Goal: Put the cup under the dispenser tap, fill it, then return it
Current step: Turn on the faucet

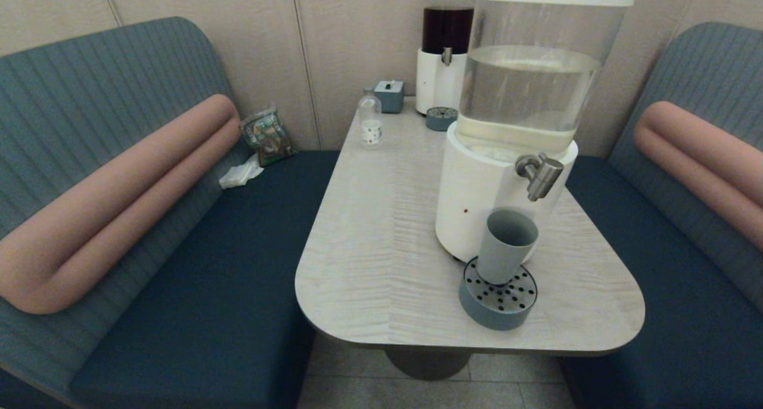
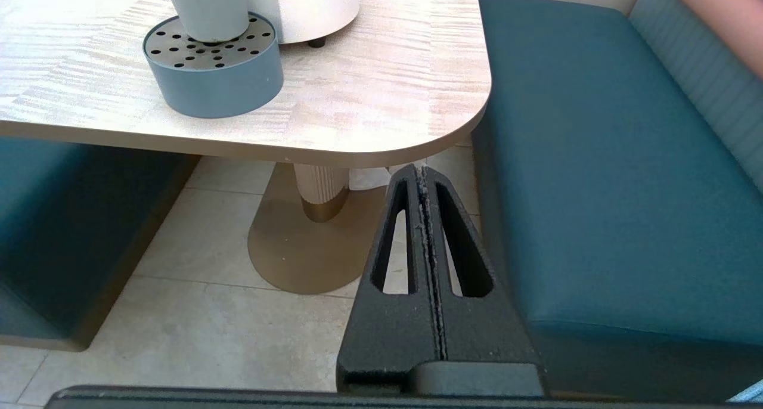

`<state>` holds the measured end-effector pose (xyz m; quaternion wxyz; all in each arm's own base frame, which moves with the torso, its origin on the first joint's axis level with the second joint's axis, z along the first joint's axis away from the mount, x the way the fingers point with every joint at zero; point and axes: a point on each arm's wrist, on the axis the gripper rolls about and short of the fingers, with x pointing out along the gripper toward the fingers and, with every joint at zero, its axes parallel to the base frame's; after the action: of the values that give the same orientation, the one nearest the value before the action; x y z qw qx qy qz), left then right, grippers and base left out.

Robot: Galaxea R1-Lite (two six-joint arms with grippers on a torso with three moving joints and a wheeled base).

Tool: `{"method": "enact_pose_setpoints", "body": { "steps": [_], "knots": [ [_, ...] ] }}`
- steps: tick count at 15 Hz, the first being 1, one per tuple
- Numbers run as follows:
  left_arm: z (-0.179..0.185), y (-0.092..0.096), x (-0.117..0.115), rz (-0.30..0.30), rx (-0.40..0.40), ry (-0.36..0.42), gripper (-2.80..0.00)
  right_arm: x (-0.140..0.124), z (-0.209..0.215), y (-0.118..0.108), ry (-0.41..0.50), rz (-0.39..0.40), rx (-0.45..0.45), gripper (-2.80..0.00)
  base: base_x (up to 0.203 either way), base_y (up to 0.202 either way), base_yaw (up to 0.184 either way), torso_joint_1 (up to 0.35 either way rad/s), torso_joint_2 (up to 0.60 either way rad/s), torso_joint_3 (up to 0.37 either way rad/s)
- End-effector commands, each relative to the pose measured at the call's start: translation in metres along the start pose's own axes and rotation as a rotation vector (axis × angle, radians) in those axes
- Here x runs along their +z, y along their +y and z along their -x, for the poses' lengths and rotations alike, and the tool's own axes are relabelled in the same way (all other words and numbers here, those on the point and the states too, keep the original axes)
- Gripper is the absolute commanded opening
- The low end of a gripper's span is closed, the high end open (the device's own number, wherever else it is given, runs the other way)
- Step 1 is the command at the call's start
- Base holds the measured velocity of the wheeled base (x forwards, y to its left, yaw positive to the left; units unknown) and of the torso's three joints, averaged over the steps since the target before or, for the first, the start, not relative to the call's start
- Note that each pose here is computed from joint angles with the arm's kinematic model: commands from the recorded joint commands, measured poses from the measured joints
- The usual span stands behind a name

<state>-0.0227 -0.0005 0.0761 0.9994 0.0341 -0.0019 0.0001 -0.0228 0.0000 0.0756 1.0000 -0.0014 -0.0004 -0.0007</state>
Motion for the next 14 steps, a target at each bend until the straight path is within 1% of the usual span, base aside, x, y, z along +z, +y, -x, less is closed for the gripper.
{"method": "enact_pose_setpoints", "body": {
  "steps": [1,14],
  "knots": [
    [0.0,0.0,0.0,-0.001,0.0,-0.001,-2.8,0.0,0.0,0.0,-0.001,0.0,0.0,-2.8,0.0,0.0,0.0,0.0,0.0,0.0],
    [0.0,0.0,0.0,-0.001,0.0,-0.001,-2.8,0.0,0.0,0.0,-0.001,0.002,0.0,-2.8,0.0,0.0,0.0,0.0,0.0,0.0]
  ]
}}
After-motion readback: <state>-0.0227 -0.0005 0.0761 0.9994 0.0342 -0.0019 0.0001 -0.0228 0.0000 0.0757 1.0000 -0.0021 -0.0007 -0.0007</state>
